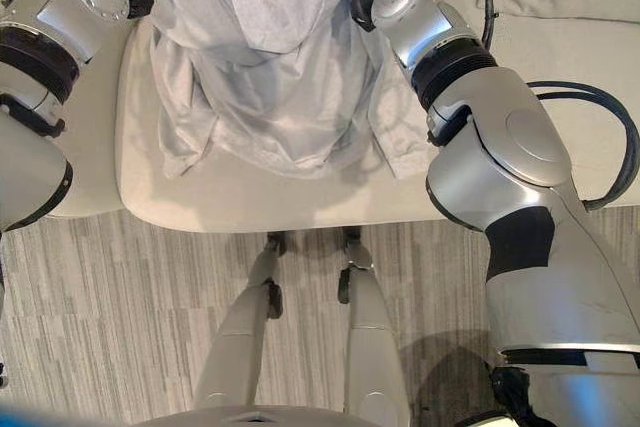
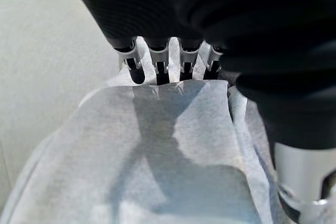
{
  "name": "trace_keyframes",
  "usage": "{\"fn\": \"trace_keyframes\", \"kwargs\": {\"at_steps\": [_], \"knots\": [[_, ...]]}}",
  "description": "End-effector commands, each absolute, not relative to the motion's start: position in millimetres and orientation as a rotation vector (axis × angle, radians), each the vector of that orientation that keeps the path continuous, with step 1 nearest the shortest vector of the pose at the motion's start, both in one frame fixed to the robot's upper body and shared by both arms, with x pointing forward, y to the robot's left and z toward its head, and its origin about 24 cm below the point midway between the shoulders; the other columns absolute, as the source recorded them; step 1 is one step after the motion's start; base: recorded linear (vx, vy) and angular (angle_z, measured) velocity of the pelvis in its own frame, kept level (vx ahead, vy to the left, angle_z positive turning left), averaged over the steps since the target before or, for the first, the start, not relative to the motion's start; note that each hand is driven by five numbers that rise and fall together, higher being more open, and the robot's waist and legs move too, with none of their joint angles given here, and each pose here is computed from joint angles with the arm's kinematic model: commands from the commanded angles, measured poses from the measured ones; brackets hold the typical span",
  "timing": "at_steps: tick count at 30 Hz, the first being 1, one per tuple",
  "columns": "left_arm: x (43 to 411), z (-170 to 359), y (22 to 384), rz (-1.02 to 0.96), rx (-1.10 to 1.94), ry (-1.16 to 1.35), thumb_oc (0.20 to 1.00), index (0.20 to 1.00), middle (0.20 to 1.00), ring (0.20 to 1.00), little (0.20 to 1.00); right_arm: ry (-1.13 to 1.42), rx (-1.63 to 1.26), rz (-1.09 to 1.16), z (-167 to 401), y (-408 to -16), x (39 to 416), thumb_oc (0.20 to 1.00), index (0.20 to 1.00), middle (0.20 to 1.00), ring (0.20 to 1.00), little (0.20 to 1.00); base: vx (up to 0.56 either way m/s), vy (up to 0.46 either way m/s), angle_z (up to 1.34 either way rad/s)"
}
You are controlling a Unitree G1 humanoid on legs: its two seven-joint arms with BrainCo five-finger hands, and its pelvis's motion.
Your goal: Hang the clothes on the sofa on the clothes rack.
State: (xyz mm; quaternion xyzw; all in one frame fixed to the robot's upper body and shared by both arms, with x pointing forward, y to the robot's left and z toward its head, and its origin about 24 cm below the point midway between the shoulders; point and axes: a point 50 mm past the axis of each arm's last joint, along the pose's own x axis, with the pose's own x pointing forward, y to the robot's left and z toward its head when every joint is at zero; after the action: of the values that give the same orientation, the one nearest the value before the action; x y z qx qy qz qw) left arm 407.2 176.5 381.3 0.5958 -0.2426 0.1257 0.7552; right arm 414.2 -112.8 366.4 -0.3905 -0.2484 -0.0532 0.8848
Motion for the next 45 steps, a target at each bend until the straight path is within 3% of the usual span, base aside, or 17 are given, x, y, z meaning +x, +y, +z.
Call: {"fn": "trace_keyframes", "kwargs": {"at_steps": [1, 15, 16, 17, 18, 19, 20, 37, 45], "knots": [[392, 424, 179, 0.41, 1.353, -0.579, 1.0, 1.0, 1.0, 1.0, 1.0, -0.648, -0.813, -0.177, 410, -96, 399, 1.0, 1.0, 1.0, 1.0, 1.0, 0.0, 0.0, 0.0], [389, 429, 182, 0.458, 1.292, -0.611, 1.0, 1.0, 1.0, 1.0, 1.0, -0.631, -0.845, -0.238, 412, -121, 400, 1.0, 1.0, 1.0, 1.0, 1.0, 0.01, 0.004, 0.01], [389, 430, 182, 0.462, 1.297, -0.612, 1.0, 1.0, 1.0, 1.0, 1.0, -0.624, -0.851, -0.242, 412, -122, 400, 0.777, 0.777, 0.777, 0.777, 0.777, 0.0, 0.0, 0.0], [389, 430, 182, 0.461, 1.296, -0.613, 1.0, 1.0, 1.0, 1.0, 1.0, -0.621, -0.851, -0.244, 412, -123, 401, 0.373, 0.373, 0.373, 0.373, 0.373, 0.0, 0.0, 0.0], [389, 430, 181, 0.456, 1.292, -0.609, 0.608, 0.608, 0.608, 0.608, 0.608, -0.612, -0.847, -0.237, 411, -123, 401, 0.2, 0.2, 0.2, 0.2, 0.2, 0.0, 0.0, 0.0], [389, 430, 180, 0.452, 1.293, -0.61, 0.228, 0.228, 0.228, 0.228, 0.228, -0.609, -0.844, -0.236, 410, -124, 401, 0.2, 0.2, 0.2, 0.2, 0.2, 0.0, 0.0, 0.0], [390, 429, 180, 0.449, 1.29, -0.608, 0.2, 0.2, 0.2, 0.2, 0.2, -0.607, -0.833, -0.236, 410, -125, 401, 0.2, 0.2, 0.2, 0.2, 0.2, 0.0, 0.0, 0.0], [390, 426, 178, 0.436, 1.244, -0.641, 0.2, 0.2, 0.2, 0.2, 0.2, -0.663, -0.723, -0.167, 407, -112, 400, 0.2, 0.2, 0.2, 0.2, 0.2, -0.01, 0.0, 0.0], [386, 424, 150, 0.41, 1.015, -0.849, 0.2, 0.2, 0.2, 0.2, 0.2, -0.89, -0.575, -0.124, 408, -82, 382, 0.2, 0.2, 0.2, 0.2, 0.2, 0.0, 0.0, 0.0]]}}
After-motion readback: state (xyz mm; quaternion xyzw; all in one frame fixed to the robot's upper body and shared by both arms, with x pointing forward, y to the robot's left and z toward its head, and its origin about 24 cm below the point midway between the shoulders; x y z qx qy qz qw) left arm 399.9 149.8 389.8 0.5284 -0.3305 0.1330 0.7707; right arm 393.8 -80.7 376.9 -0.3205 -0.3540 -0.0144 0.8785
